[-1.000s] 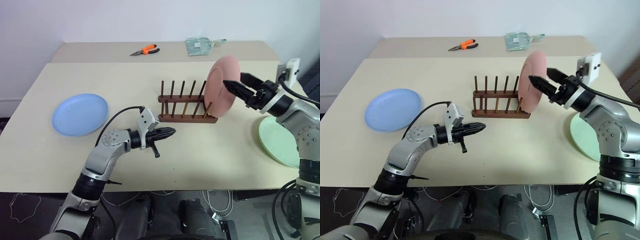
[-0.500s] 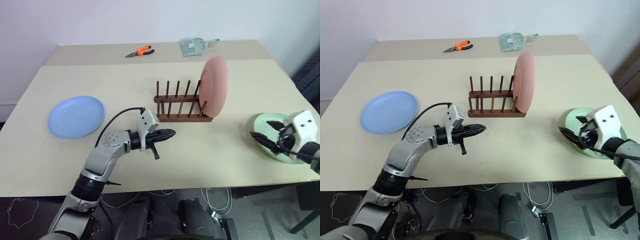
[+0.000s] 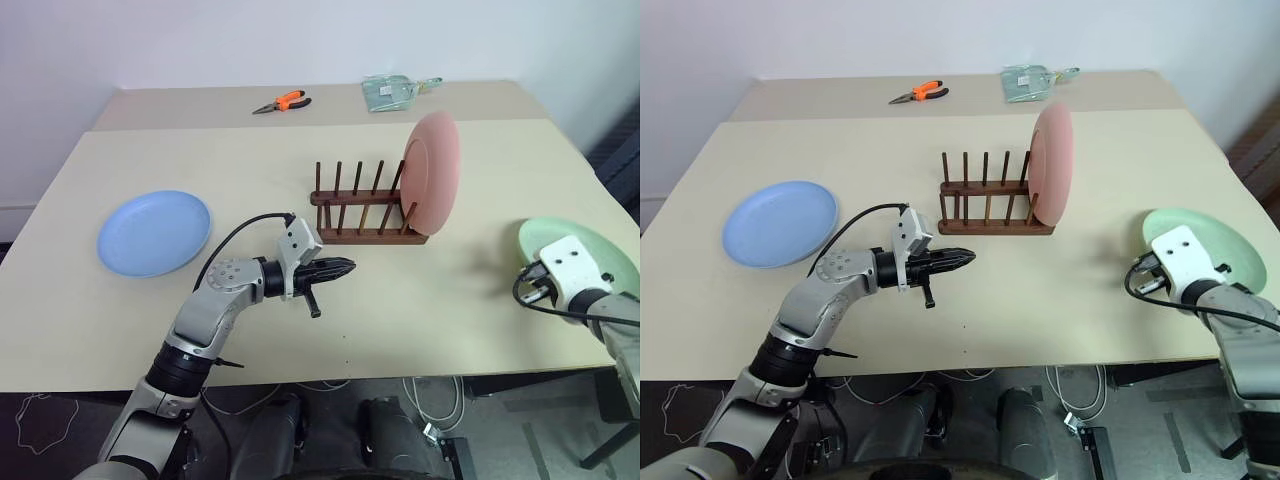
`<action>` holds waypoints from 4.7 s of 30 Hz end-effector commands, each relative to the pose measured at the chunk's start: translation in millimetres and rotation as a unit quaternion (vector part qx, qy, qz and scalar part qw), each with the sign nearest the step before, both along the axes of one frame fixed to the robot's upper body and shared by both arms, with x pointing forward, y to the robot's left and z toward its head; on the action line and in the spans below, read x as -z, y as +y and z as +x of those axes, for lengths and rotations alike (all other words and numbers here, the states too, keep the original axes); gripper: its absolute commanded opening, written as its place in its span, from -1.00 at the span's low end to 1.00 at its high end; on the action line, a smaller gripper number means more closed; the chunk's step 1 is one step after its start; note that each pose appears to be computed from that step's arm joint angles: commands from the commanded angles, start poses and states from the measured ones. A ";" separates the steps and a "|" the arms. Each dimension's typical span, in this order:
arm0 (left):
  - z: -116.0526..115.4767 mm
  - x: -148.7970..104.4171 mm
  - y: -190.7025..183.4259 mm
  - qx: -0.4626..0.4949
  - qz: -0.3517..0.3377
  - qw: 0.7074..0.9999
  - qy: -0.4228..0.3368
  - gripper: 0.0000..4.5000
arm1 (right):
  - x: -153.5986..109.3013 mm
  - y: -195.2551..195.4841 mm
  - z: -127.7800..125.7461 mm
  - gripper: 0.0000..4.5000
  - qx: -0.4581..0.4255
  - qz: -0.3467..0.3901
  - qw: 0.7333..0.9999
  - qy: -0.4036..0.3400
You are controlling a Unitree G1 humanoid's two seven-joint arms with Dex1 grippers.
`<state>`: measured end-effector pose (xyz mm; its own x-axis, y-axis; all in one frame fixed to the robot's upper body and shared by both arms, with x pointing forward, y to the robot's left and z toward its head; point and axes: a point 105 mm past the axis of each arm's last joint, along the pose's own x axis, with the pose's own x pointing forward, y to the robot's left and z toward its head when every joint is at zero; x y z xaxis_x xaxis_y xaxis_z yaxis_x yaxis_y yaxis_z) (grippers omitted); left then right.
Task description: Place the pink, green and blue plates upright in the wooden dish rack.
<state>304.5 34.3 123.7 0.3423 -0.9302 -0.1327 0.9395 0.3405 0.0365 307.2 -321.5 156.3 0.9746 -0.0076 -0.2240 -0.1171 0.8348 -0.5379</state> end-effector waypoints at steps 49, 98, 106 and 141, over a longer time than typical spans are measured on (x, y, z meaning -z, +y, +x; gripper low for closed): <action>60.3 -46.2 122.1 -0.294 -0.075 0.949 -0.084 0.93 | -170.6 235.8 5.0 0.57 -0.414 0.160 0.868 -0.222; 55.5 -184.9 118.8 -0.391 -0.202 0.894 -0.087 -0.97 | -98.7 303.3 10.0 1.00 -0.485 -0.234 0.804 -0.255; 53.8 -195.7 121.6 -0.381 -0.239 0.891 -0.066 -1.00 | -89.9 302.0 16.2 -0.57 -0.481 -0.266 0.799 -0.245; 55.1 -218.9 164.1 -0.443 -0.311 0.831 -0.129 0.37 | -100.7 310.1 13.4 -1.00 -0.465 -0.270 0.778 -0.323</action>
